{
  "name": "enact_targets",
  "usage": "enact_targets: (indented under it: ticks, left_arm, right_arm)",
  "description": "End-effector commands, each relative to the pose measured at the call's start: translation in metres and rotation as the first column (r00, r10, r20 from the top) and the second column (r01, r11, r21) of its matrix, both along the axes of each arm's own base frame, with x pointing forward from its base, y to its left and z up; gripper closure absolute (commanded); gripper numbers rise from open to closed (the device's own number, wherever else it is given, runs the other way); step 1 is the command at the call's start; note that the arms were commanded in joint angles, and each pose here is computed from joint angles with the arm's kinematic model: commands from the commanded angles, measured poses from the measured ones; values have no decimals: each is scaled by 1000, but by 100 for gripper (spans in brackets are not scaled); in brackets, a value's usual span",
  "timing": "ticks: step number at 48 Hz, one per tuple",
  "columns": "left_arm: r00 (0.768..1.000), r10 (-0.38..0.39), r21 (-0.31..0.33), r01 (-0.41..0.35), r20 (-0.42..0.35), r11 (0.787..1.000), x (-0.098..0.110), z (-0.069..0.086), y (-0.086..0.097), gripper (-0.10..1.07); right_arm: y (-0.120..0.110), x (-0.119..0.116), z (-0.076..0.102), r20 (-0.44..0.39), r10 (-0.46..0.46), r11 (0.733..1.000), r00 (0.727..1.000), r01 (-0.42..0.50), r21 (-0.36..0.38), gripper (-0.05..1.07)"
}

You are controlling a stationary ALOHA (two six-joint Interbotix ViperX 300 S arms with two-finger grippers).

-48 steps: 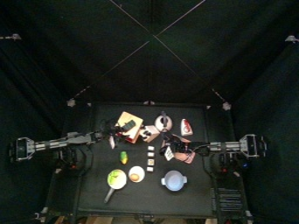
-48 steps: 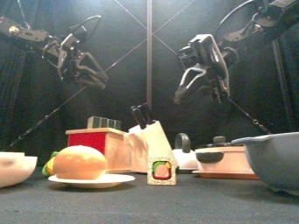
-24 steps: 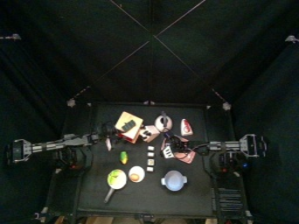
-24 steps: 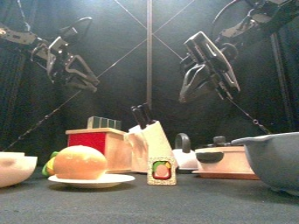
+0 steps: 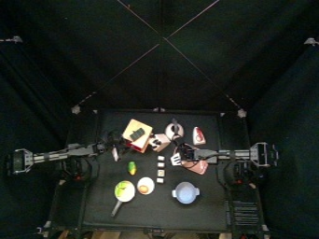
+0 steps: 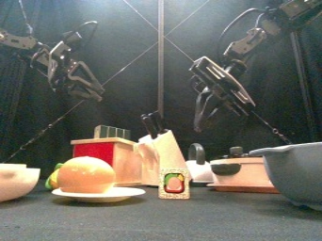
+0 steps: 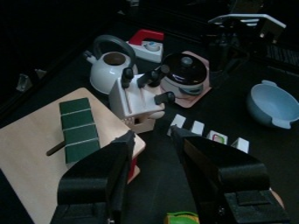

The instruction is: Grab white sushi piece from table

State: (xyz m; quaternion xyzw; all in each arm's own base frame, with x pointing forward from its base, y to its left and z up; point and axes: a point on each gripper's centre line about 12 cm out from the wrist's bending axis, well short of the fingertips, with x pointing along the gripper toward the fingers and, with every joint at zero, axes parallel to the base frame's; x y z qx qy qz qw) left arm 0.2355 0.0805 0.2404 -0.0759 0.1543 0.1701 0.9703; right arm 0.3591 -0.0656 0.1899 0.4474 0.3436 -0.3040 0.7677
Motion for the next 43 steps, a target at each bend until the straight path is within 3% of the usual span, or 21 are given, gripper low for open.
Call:
enact_targets:
  ticks: [1,27,43]
  left_arm:
    - [1000,0,5,0,23,1000,2,6,0,19]
    - [1000,2,1,-2,17,1000,1,4,0,19]
    - [1000,2,0,-2,14,1000,1,3,0,19]
  right_arm:
    - [-4,12,8,27,-4,999,1000,5,-35,67]
    - [-7,34,-13,-35,-73,991,997,68,-117,22]
    - [10,38,-16,-116,-177,969,977,152,-195,18]
